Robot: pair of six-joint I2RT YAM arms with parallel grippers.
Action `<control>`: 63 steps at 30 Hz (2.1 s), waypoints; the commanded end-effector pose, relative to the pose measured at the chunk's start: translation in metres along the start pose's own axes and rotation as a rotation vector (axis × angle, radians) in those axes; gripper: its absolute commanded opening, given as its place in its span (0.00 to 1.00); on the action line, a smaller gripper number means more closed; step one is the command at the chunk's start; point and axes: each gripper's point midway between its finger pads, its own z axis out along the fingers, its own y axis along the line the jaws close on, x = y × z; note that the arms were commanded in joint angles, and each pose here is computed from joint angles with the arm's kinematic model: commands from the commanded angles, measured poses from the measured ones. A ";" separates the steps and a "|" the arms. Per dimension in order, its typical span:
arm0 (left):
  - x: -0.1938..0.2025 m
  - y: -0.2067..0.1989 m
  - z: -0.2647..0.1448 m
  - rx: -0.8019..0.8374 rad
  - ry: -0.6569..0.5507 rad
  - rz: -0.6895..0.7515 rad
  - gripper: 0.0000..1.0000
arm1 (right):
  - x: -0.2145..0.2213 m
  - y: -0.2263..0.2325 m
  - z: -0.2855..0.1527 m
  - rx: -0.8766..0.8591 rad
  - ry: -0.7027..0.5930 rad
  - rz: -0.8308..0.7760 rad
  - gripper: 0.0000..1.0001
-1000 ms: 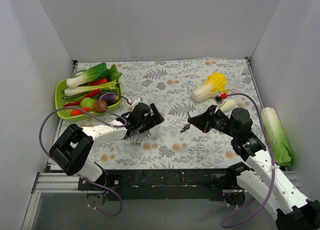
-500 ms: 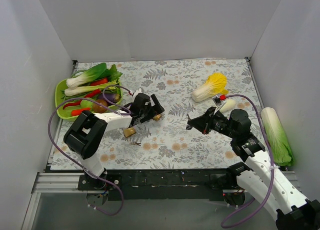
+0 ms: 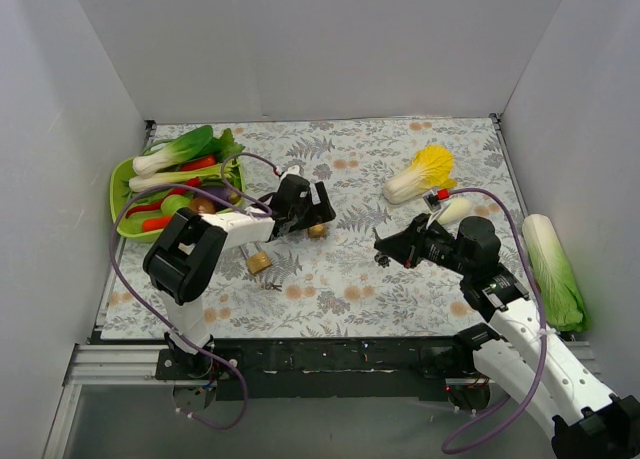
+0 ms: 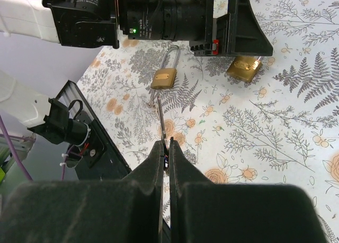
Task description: Unlock with the key
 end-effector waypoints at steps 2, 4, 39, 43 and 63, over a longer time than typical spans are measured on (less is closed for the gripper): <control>-0.003 0.022 -0.007 -0.123 0.008 0.141 0.95 | -0.007 0.005 0.001 -0.023 -0.023 -0.014 0.01; 0.003 0.026 -0.010 -0.163 0.020 0.202 0.93 | -0.006 0.004 0.002 -0.024 -0.022 -0.009 0.01; 0.054 0.049 0.001 -0.421 0.208 0.461 0.61 | 0.005 0.000 0.002 -0.027 0.002 -0.001 0.01; 0.059 0.054 -0.002 -0.442 0.236 0.472 0.60 | 0.006 -0.001 0.001 -0.023 0.000 -0.002 0.01; 0.082 0.066 -0.016 -0.448 0.277 0.391 0.23 | 0.007 -0.002 0.002 -0.018 0.002 0.005 0.01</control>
